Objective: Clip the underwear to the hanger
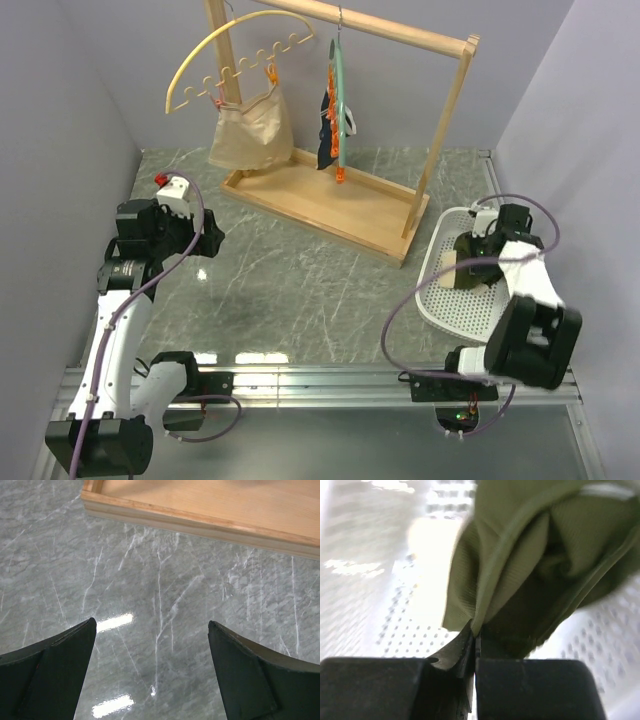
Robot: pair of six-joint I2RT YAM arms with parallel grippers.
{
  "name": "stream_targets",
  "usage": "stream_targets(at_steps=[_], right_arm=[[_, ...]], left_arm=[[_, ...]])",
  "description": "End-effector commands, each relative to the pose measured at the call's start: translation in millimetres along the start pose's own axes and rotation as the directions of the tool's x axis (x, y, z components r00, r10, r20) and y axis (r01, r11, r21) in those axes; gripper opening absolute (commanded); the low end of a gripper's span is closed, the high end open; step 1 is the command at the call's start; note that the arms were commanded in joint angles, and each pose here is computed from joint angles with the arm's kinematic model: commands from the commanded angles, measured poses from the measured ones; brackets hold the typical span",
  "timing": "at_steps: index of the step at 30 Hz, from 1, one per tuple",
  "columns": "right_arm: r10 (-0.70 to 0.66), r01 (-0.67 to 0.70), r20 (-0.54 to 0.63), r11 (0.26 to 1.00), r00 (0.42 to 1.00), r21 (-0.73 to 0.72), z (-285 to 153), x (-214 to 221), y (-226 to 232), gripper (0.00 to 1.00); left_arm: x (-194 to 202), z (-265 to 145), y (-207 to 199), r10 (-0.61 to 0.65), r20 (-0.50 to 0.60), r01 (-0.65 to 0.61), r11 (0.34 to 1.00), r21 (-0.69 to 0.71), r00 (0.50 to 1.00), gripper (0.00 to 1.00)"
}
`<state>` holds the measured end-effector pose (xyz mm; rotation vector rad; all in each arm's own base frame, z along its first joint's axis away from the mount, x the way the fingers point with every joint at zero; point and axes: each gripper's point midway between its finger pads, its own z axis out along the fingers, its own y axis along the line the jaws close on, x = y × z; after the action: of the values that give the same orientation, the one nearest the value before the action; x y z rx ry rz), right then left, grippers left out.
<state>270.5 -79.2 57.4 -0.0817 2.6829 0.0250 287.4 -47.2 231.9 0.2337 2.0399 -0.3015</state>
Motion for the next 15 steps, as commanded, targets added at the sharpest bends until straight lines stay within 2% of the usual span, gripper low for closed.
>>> stream_targets(at_steps=[1,2,10,15], right_arm=[[-0.094,0.105,0.147,0.992,0.985,-0.071,-68,-26,24,0.00],[-0.122,0.145,0.212,0.985,0.970,-0.097,-88,-33,35,0.00],[-0.167,0.263,0.368,0.937,0.915,-0.228,-177,-42,86,0.00],[-0.158,0.363,0.483,0.856,0.861,-0.368,-229,-47,133,0.00]], left_arm=[[-26,-8,-9,0.019,0.063,-0.022,0.999,0.039,0.998,0.99],[-26,-8,-10,0.020,0.063,-0.023,0.999,0.045,0.998,0.99],[-32,-7,-20,0.004,0.077,-0.012,0.994,0.105,0.997,0.99],[-39,-10,-28,0.012,0.108,-0.027,0.989,0.144,0.994,0.99]])
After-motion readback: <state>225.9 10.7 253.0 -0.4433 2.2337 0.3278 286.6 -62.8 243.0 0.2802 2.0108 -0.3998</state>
